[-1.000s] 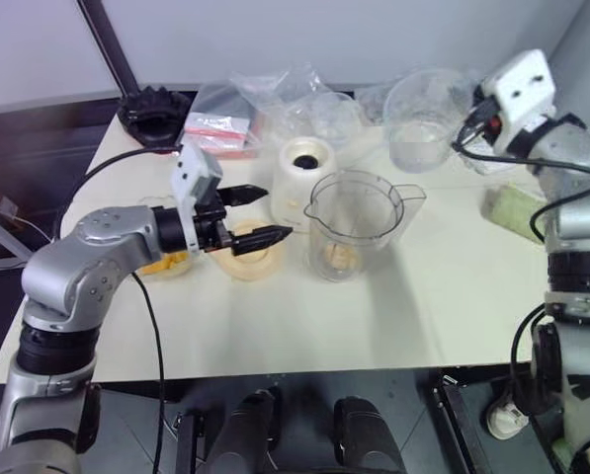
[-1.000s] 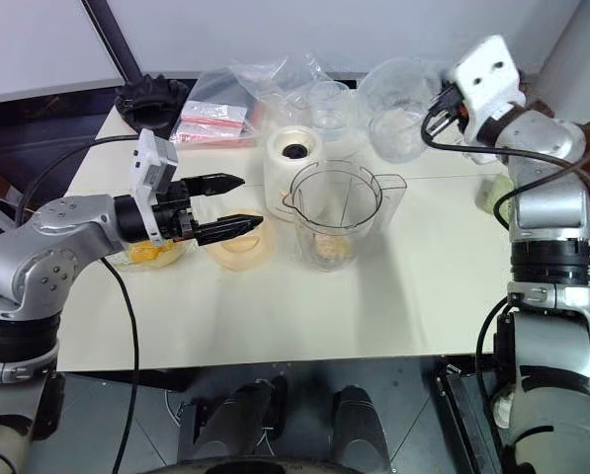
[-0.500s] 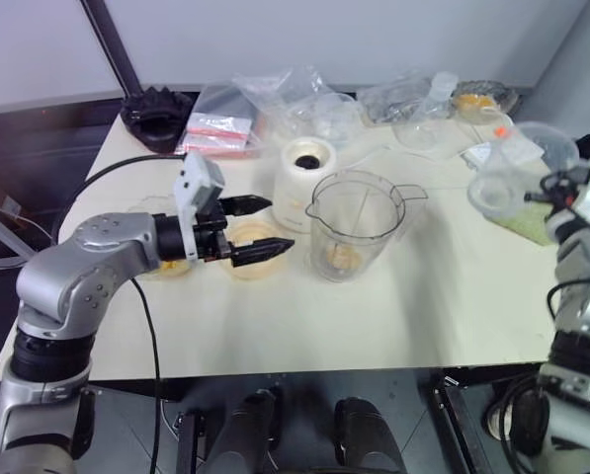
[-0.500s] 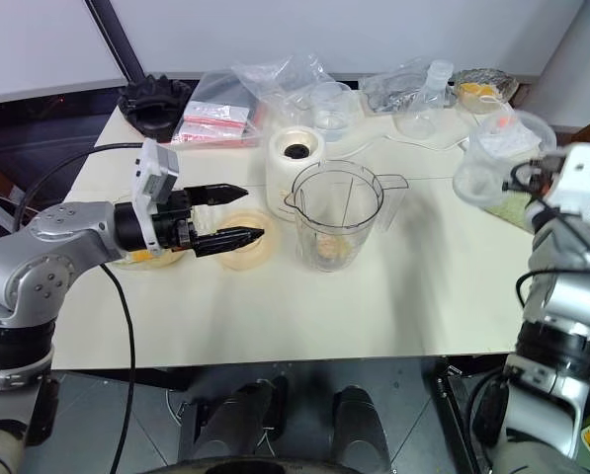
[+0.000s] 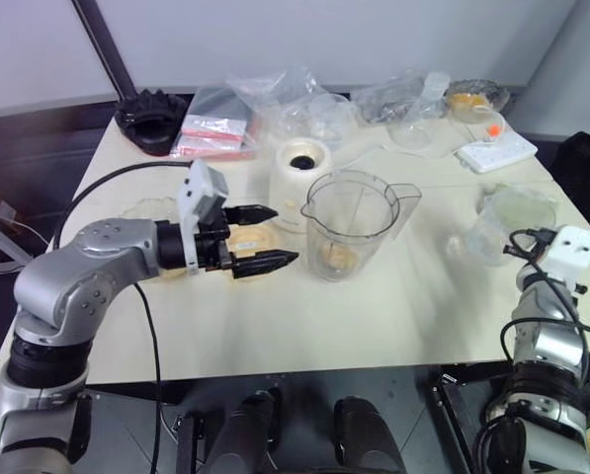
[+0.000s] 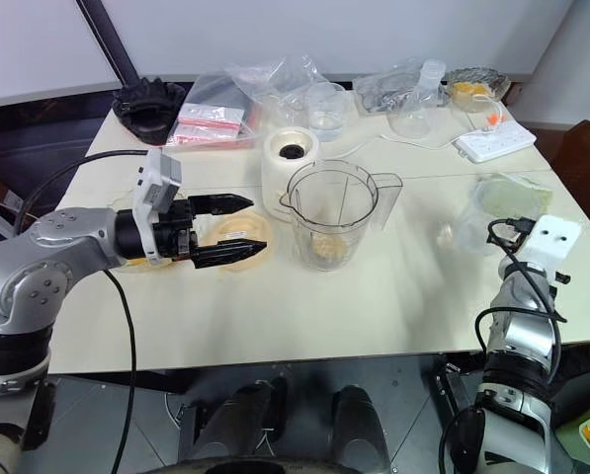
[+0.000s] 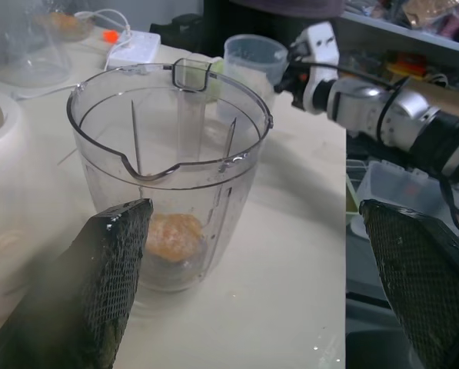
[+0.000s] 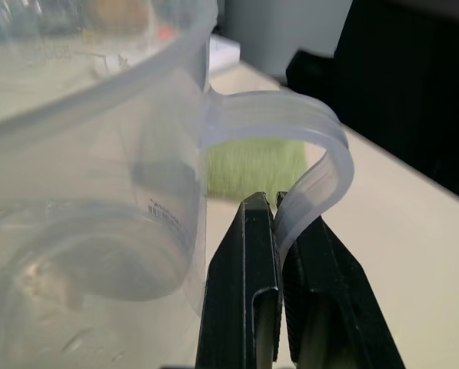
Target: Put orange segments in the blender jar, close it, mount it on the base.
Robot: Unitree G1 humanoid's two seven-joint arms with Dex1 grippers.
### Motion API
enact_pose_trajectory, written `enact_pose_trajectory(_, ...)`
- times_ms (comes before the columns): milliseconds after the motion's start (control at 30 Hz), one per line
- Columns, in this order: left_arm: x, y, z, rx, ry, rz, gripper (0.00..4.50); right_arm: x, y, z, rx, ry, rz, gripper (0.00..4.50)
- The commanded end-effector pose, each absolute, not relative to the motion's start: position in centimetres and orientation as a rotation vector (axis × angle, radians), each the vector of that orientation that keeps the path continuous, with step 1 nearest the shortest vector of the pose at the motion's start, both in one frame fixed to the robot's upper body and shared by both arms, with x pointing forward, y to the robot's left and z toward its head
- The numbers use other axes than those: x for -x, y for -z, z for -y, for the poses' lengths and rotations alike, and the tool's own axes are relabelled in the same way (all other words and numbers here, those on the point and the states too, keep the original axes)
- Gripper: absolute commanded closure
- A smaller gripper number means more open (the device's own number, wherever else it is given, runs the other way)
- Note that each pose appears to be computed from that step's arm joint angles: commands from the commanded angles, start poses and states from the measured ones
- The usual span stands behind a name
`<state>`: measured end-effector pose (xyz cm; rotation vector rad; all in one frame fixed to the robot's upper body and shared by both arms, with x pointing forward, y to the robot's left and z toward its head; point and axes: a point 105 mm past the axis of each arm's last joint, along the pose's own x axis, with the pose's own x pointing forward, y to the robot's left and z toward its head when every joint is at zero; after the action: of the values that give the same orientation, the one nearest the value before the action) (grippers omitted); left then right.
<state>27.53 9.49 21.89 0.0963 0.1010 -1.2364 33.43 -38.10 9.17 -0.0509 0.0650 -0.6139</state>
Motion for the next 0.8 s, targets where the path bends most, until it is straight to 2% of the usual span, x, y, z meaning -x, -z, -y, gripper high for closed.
enact_pose_trajectory(33,-27.0,-22.4,-9.3,-0.131,1.254,-0.079,0.0,-33.8,-10.5,39.0,0.044,0.65,-0.016,4.43)
enact_pose_trajectory(200,-27.1,-22.2,-9.6,-0.136,1.239,-0.083,0.0,-33.7,-8.9,39.3,0.038,0.667,-0.069,4.43)
enact_pose_trajectory(233,-27.1,-22.2,-9.6,-0.137,1.238,-0.083,0.0,-33.6,-8.6,39.4,0.045,0.669,-0.083,4.16)
enact_pose_trajectory(300,-27.1,-22.2,-9.6,-0.137,1.236,-0.083,0.0,-33.5,-8.1,39.4,0.049,0.675,-0.105,3.56)
enact_pose_trajectory(533,-27.3,-22.1,-9.7,-0.134,1.228,-0.085,0.0,-33.1,-7.4,39.2,0.094,0.667,-0.129,0.03)
enact_pose_trajectory(800,-27.5,-21.9,-9.7,-0.13,1.222,-0.088,0.0,-31.6,-7.8,37.6,0.183,0.6,-0.097,0.03)
